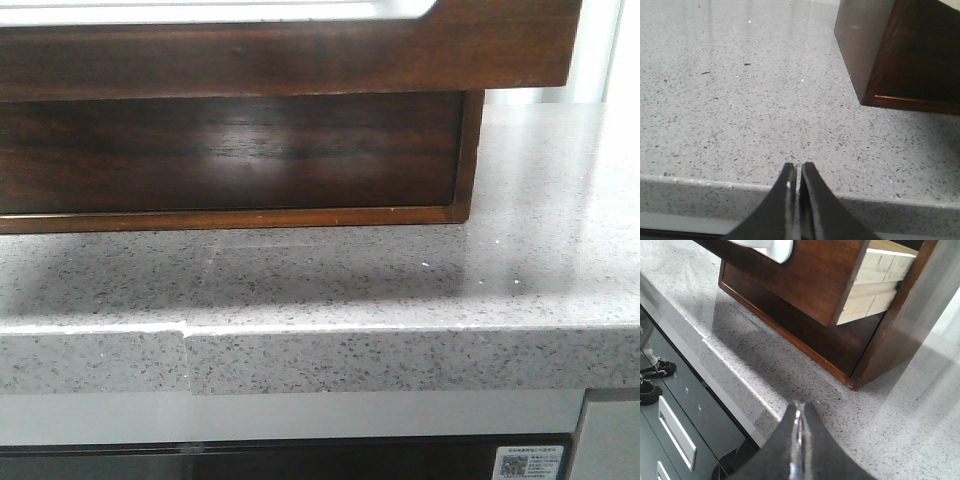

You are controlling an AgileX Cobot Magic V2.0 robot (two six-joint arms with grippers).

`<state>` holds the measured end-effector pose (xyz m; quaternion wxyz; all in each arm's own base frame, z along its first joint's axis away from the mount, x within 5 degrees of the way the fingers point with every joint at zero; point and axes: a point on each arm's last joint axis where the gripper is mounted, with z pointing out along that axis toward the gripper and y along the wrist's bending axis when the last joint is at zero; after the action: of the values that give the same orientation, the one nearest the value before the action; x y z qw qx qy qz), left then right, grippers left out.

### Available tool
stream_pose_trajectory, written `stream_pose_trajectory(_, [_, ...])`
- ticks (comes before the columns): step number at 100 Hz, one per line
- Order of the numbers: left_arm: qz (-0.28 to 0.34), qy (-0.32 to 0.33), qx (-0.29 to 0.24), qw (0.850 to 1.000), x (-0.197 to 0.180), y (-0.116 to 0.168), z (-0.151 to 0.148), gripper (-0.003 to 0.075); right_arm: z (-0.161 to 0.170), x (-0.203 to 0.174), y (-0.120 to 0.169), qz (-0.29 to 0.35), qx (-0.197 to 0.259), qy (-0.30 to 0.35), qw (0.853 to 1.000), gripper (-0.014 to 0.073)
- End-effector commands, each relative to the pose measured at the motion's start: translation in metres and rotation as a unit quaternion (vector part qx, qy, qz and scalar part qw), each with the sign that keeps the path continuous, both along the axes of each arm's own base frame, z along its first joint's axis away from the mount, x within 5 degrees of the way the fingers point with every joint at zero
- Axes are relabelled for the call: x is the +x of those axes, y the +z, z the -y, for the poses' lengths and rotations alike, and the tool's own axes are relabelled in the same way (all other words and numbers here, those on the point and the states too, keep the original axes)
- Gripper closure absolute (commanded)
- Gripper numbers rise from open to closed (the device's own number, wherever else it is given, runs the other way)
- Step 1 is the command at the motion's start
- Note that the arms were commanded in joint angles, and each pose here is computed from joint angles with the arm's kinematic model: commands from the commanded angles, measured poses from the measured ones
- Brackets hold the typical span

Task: Put scissors in drawer with both arms

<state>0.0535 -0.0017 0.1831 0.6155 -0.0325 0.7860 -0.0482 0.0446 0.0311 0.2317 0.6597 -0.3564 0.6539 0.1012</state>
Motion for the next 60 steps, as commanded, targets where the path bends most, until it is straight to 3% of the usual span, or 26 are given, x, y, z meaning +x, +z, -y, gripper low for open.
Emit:
stream_pose_trajectory(1, [0.031,0.001,-0.001,1.000,0.000,0.000,0.000,0.0742,-0.002,-0.001,0.016,0.039,0.029,0.010,0.999,0.0657])
stream_pose_trajectory(31, [0.031,0.001,-0.001,1.000,0.000,0.000,0.000,0.0742,-0.003,0.000,0.013,0.072,0.025,0.015,0.997,0.0657])
stream_pose_trajectory(50, [0.031,0.001,-0.001,1.000,0.000,0.000,0.000,0.0742,-0.004,0.004,0.003,0.049,0.129,-0.014,0.990,0.0657])
stream_pose_trajectory(60, [0.031,0.001,-0.001,1.000,0.000,0.000,0.000,0.0742,-0.003,0.005,-0.001,0.070,0.174,-0.038,0.982,0.0657])
